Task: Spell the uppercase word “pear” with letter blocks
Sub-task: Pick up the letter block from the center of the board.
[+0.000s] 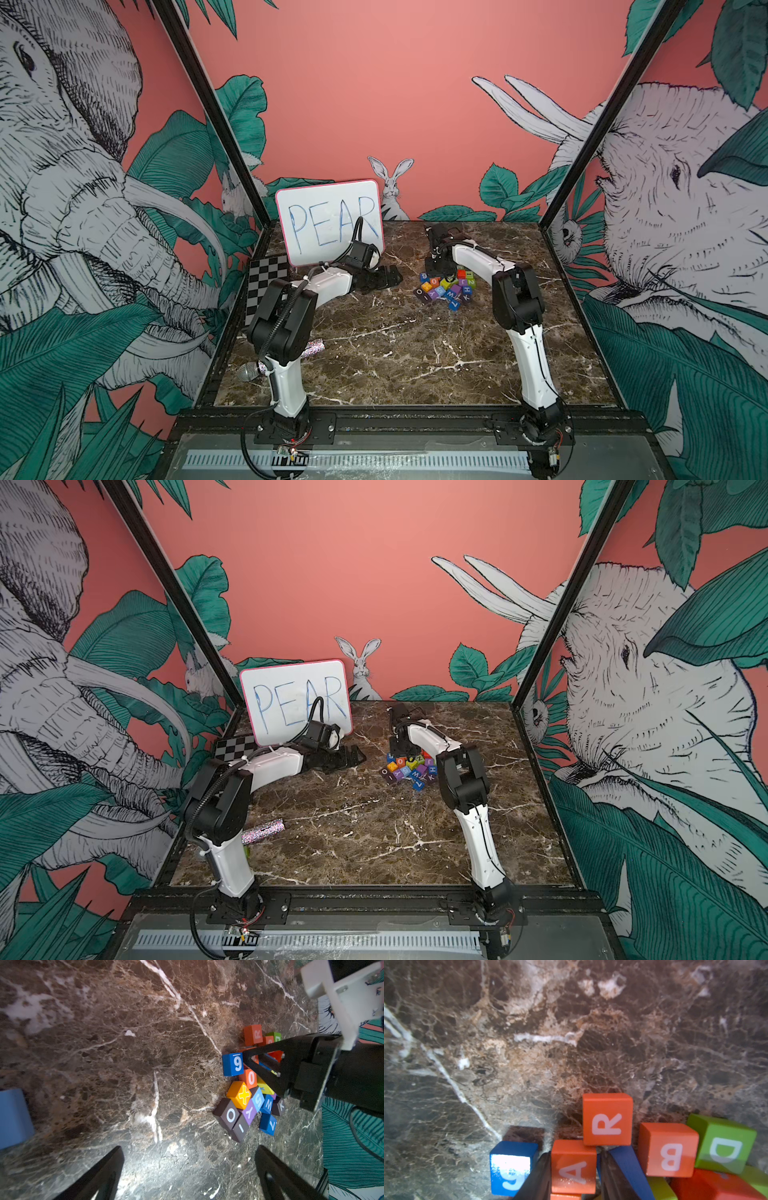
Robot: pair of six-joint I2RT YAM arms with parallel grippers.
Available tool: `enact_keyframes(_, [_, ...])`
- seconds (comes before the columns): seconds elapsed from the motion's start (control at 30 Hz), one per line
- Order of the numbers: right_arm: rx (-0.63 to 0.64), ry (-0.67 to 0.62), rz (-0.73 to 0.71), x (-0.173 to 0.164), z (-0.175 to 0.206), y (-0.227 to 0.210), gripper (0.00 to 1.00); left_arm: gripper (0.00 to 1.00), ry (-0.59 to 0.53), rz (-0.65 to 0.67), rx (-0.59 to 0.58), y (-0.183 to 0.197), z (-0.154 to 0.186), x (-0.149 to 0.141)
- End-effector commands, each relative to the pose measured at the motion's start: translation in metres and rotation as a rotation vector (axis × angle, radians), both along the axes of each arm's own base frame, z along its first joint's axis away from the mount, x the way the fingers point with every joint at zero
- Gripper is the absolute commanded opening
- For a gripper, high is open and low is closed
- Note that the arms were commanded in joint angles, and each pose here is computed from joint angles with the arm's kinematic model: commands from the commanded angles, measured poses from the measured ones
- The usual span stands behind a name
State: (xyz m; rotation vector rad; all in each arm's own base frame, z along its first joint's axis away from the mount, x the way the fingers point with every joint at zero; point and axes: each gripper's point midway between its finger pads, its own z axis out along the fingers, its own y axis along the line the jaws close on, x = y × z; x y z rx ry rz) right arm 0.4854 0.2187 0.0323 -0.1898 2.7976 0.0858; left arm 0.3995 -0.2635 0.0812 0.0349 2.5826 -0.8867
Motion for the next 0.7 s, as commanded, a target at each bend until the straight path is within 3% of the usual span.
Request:
enact_keyframes(0.0, [-0.018, 0.020, -0.014, -0.001, -0.005, -0.002, 0.42, 0.99, -0.042, 0.011, -0.019, 0.005, 0.021, -0.001])
enact_keyframes(0.67, [-0.015, -0.052, -0.007, 0.012, 0.034, 0.000, 0.33, 0.99, -0.058, 0.033, -0.025, 0.013, 0.030, -0.001])
